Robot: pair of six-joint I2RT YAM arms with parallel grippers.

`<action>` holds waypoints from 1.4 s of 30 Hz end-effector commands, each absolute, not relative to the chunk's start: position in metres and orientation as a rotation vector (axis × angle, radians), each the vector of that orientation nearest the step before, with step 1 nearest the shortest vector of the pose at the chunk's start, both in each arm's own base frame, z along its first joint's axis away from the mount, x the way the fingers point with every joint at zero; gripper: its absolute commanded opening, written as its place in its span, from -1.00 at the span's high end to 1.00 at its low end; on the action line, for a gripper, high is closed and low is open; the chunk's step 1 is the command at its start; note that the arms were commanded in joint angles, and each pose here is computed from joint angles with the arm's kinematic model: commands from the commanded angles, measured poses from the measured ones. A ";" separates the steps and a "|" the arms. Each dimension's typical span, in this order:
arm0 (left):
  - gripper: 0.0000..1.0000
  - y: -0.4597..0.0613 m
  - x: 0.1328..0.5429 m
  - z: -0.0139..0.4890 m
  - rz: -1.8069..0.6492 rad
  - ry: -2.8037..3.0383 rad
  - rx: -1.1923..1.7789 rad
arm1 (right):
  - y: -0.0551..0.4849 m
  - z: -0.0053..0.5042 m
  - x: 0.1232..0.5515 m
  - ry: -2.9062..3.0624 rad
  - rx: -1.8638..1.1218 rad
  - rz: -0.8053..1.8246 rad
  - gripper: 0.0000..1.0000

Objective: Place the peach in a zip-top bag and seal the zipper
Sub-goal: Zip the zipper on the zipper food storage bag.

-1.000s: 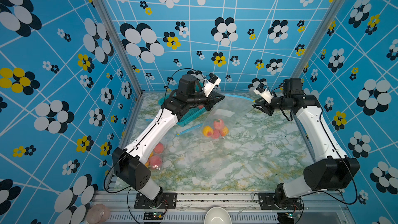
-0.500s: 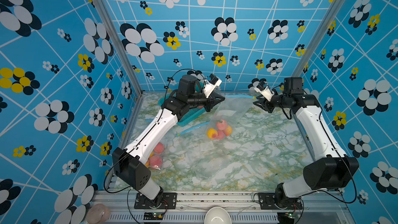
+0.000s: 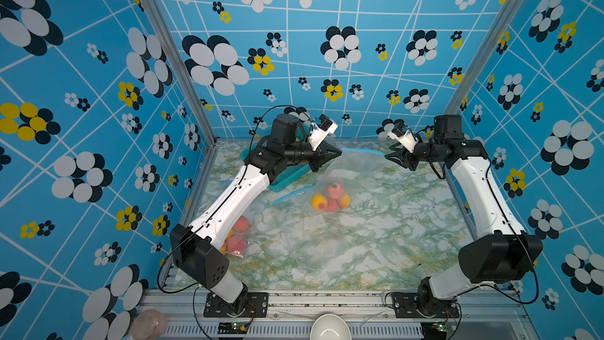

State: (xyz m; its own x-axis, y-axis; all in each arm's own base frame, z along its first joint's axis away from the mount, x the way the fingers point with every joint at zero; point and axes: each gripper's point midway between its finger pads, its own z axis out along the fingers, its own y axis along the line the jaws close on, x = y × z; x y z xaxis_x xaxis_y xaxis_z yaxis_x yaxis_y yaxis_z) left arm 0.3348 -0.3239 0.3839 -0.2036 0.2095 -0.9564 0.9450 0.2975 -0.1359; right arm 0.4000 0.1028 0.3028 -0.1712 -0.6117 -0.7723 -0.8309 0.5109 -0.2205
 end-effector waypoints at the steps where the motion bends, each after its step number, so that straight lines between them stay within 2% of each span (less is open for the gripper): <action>1: 1.00 -0.326 0.326 0.404 -0.998 1.567 1.114 | 0.109 0.297 0.390 1.893 -1.229 0.403 0.13; 5: 1.00 -0.326 0.326 0.404 -0.998 1.560 1.124 | 0.109 0.291 0.391 1.910 -1.240 0.415 0.14; 11: 1.00 -0.327 0.329 0.400 -0.989 1.575 1.119 | 0.108 0.291 0.394 1.916 -1.218 0.404 0.33; 20: 1.00 -0.325 0.330 0.396 -0.986 1.591 1.115 | 0.106 0.305 0.392 1.880 -1.187 0.357 0.33; 33: 1.00 -0.319 0.338 0.396 -0.964 1.599 1.069 | 0.099 0.294 0.388 1.934 -1.194 0.323 0.73; 42: 1.00 -0.306 0.354 0.394 -0.934 1.625 0.958 | 0.078 0.285 0.391 2.019 -1.137 0.265 0.79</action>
